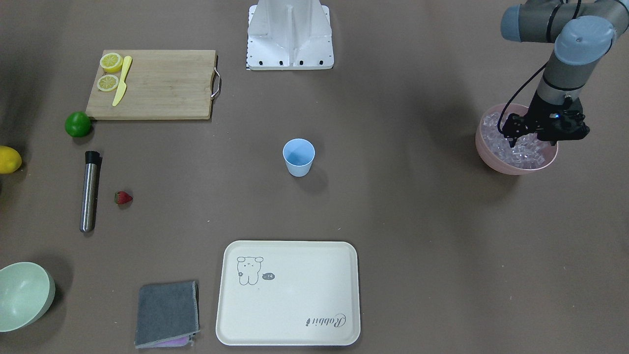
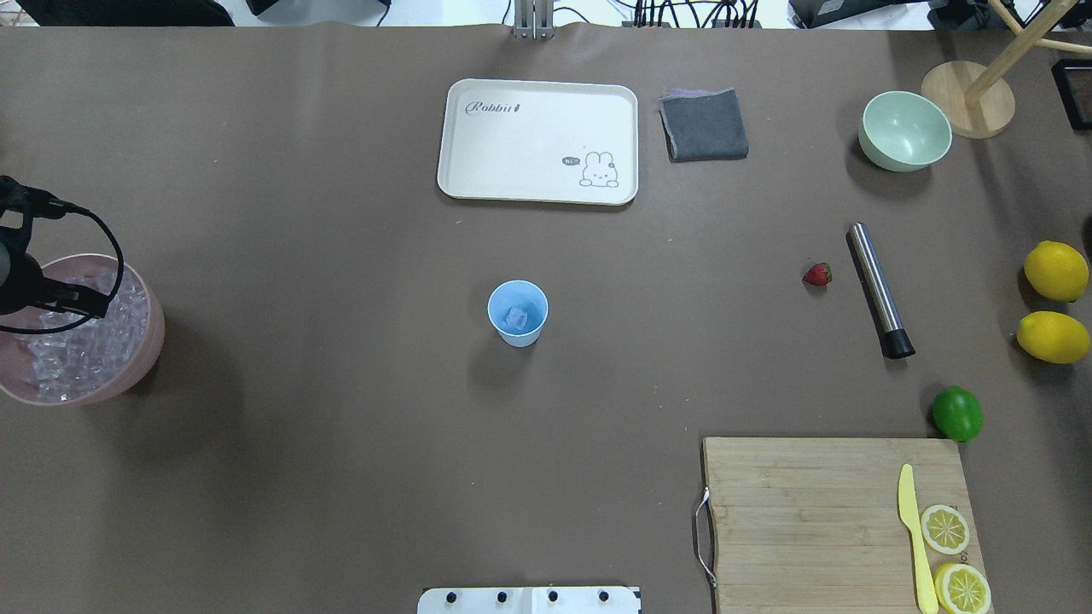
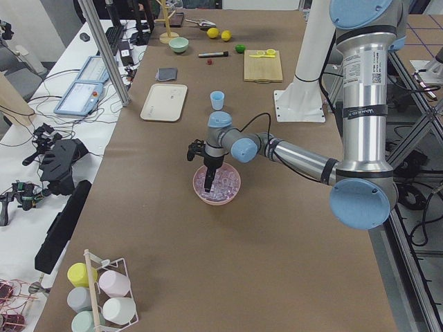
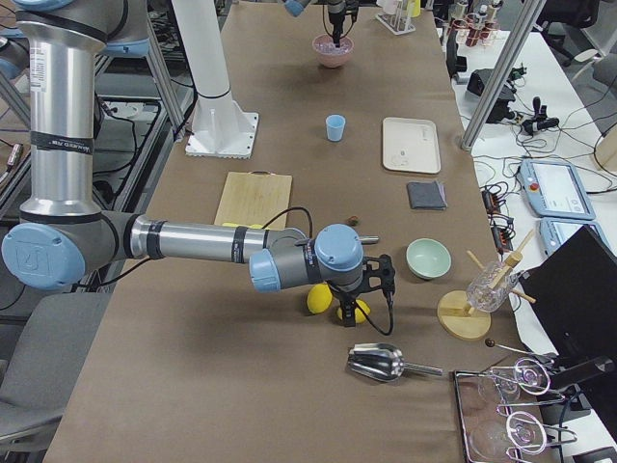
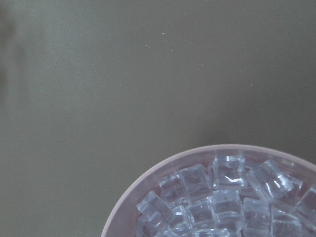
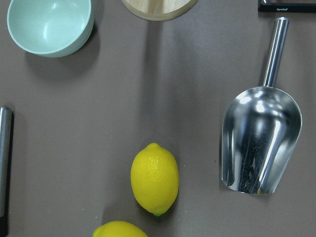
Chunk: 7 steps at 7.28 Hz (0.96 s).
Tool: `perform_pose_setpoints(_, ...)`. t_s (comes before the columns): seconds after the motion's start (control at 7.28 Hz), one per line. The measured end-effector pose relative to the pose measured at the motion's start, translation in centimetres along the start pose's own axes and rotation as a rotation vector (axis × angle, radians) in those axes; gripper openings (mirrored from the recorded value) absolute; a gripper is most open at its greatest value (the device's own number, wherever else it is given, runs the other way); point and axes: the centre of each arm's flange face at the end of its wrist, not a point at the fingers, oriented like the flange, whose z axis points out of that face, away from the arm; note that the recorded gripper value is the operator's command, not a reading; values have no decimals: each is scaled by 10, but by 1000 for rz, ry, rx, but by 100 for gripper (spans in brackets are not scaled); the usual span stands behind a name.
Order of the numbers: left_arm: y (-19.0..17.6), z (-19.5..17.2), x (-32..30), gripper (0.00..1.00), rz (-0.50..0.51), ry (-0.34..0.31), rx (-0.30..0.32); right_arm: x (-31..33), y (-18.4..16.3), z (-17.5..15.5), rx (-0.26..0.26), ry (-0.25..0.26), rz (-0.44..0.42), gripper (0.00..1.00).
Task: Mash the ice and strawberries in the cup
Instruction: 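Close the left gripper on another ice cube in the bowl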
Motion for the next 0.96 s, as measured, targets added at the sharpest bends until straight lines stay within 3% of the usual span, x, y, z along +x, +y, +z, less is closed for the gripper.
perform_pose_setpoints(0.96,3,21,2,93,6,-21,-30,2,-8,2,0,2,1,100)
